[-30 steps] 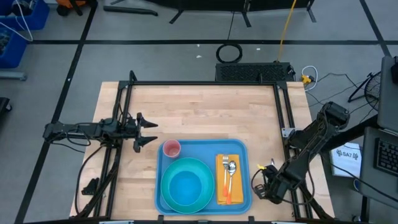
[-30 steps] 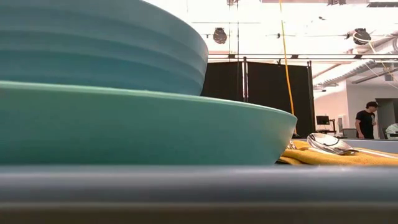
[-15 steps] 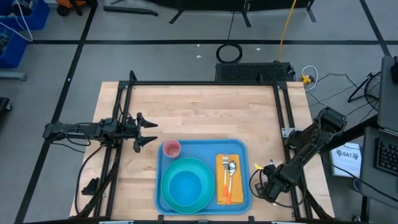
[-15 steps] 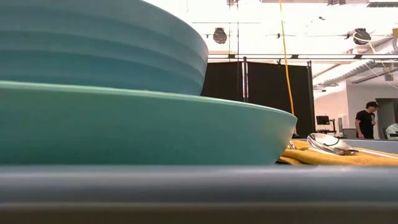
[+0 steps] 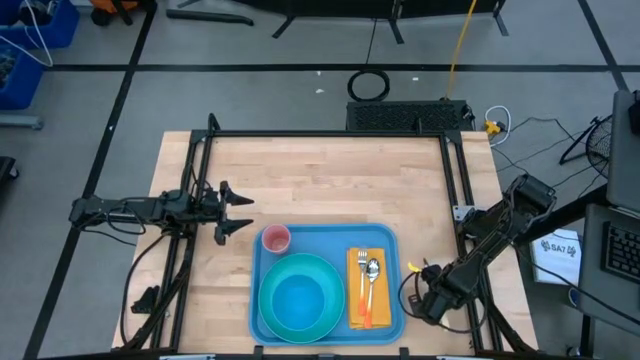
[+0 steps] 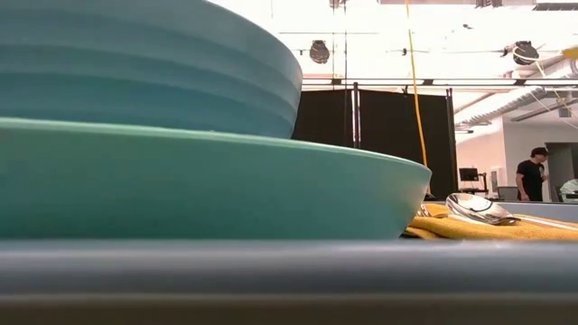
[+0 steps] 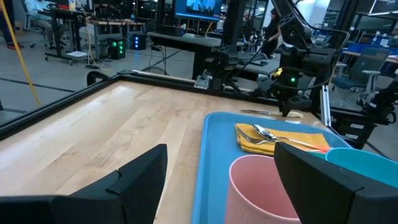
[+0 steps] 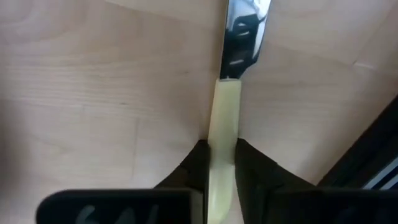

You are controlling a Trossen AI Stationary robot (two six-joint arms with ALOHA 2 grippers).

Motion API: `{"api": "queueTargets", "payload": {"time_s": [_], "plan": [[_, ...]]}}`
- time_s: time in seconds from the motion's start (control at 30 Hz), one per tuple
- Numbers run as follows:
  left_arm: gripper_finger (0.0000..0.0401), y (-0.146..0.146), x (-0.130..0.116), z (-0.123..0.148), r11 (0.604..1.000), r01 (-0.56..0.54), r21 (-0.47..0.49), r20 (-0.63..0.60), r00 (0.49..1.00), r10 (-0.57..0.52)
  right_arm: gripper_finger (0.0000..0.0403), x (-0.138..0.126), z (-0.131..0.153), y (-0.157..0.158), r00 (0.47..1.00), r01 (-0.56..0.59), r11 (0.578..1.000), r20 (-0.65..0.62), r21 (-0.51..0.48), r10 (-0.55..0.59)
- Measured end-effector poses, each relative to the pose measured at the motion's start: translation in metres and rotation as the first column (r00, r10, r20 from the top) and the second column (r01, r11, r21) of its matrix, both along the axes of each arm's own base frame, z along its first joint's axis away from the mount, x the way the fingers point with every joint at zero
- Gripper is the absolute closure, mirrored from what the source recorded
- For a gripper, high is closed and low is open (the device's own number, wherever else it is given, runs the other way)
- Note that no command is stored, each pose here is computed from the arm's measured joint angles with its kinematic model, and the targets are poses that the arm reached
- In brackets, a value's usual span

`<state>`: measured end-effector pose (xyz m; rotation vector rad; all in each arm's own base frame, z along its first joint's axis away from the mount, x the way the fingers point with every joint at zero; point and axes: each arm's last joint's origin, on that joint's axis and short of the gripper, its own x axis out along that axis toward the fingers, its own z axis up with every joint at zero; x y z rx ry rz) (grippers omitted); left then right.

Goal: Set up tray
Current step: Put the yellow knife on the yellow napkin to the right of the orange spoon

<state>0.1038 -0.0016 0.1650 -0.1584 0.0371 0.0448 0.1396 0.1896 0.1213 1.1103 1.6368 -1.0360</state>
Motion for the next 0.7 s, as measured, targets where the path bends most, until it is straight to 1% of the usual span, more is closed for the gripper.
{"api": "queueTargets", "payload": {"time_s": [0.23,0.37,0.5,0.57,0.6,0.7], "plan": [[0.0100,0.000,0.000,0.000,1.000,0.000,0.000,0.000,1.000,0.000,0.0366,-0.003,-0.003,-0.004,1.000,-0.019,0.998,0.022,-0.056,0.020],[0.0100,0.000,0.000,0.000,1.000,0.000,0.000,0.000,1.000,0.000,0.0366,-0.002,0.003,-0.005,0.997,-0.023,0.996,0.074,-0.084,0.030],[0.0100,0.000,0.000,0.000,1.000,0.000,0.000,0.000,1.000,0.000,0.0366,0.002,0.019,-0.006,0.986,-0.014,0.986,0.159,-0.167,0.041],[0.0100,0.000,0.000,0.000,1.000,0.000,0.000,0.000,1.000,0.000,0.0366,0.002,0.026,-0.008,0.980,-0.008,0.973,0.193,-0.232,0.054],[0.0100,0.000,0.000,0.000,1.000,0.000,0.000,0.000,1.000,0.000,0.0366,0.003,0.029,-0.008,0.974,-0.002,0.969,0.220,-0.248,0.058],[0.0100,0.000,0.000,0.000,1.000,0.000,0.000,0.000,1.000,0.000,0.0366,0.012,0.041,-0.002,0.940,0.029,0.968,0.335,-0.250,0.059]]}}
